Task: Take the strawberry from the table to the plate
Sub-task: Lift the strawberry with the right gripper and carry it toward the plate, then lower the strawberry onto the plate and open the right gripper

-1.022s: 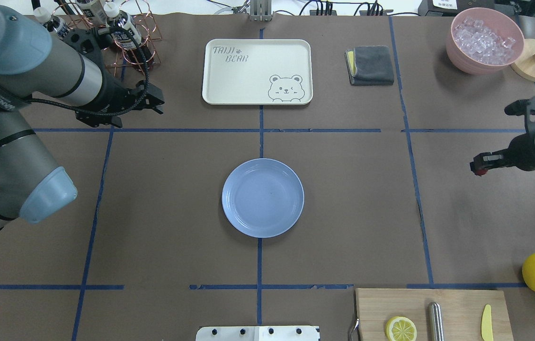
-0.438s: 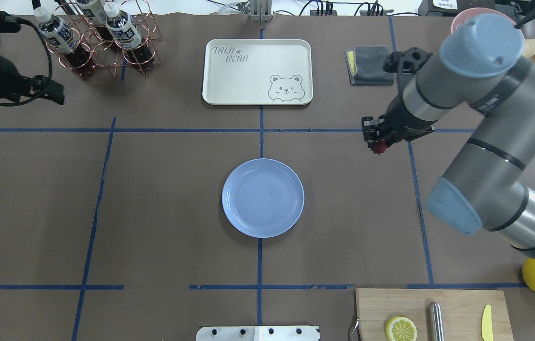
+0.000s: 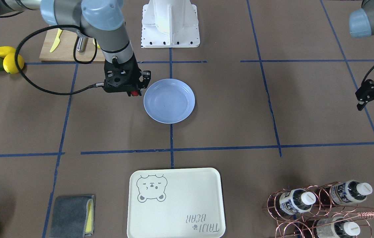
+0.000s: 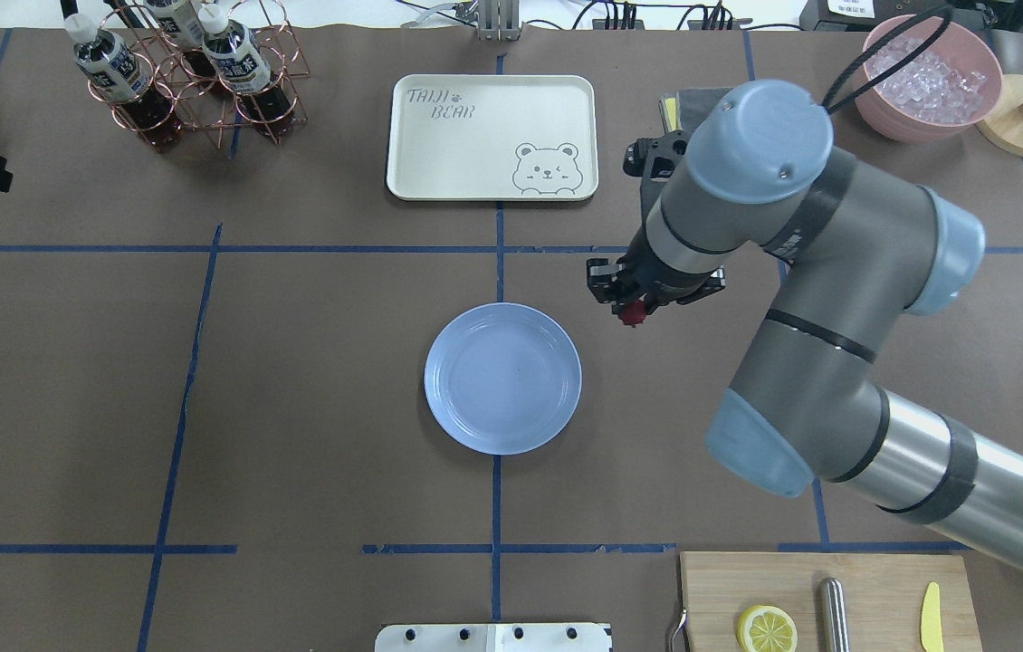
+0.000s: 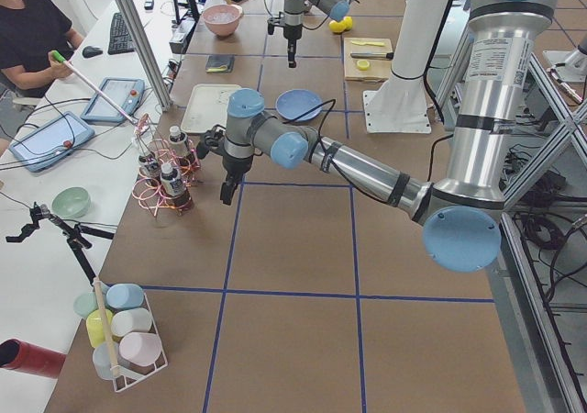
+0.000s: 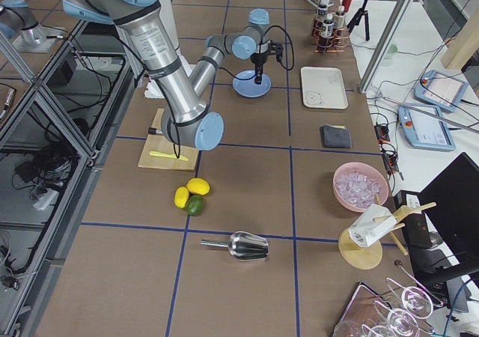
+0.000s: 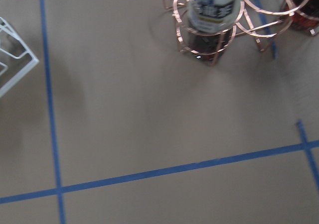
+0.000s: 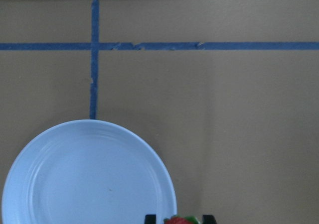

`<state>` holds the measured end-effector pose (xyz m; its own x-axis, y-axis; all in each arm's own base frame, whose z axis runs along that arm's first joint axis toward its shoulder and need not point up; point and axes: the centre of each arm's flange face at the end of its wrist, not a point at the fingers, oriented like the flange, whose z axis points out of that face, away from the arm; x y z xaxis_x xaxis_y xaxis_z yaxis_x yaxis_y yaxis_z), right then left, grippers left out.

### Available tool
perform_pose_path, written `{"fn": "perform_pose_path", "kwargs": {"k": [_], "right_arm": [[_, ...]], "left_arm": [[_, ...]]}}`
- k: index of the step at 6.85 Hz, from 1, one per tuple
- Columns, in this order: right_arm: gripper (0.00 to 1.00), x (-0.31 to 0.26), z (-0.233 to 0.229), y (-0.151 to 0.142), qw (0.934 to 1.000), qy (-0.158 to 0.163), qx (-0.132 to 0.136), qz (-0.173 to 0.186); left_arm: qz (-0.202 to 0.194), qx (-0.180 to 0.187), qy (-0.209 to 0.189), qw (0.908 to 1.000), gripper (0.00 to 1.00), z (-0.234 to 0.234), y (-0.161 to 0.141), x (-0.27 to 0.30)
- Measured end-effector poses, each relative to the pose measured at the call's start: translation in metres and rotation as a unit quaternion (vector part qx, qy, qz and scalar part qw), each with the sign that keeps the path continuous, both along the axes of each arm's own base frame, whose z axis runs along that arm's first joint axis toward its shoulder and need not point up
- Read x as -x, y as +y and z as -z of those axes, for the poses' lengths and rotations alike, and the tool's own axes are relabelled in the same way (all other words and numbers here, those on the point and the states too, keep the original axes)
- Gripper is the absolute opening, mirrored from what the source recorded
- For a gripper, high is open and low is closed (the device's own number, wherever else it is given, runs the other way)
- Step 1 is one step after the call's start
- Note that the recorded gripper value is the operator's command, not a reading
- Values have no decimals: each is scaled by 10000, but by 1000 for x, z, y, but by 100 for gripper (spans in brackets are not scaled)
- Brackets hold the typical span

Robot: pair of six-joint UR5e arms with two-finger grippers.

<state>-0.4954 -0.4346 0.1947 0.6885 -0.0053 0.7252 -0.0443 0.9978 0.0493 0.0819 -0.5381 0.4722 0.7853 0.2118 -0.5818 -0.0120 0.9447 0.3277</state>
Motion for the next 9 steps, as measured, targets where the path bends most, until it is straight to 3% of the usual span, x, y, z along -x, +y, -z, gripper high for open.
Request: {"fn": "perform_pose_path", "kwargs": {"k": [2,4,9], "right_arm": [[0,77,15,14,9997,238,13,92],[0,117,11,23,9995,291,-68,111],[0,145,12,16,9993,344,-133,91]], "left_arm": [[-113,-61,-194,9997,100,-22,0,34],[-133,-62,-232,9996,100,-26,0,41],[-139,-11,-242,9996,100,-32,-1,41]]}}
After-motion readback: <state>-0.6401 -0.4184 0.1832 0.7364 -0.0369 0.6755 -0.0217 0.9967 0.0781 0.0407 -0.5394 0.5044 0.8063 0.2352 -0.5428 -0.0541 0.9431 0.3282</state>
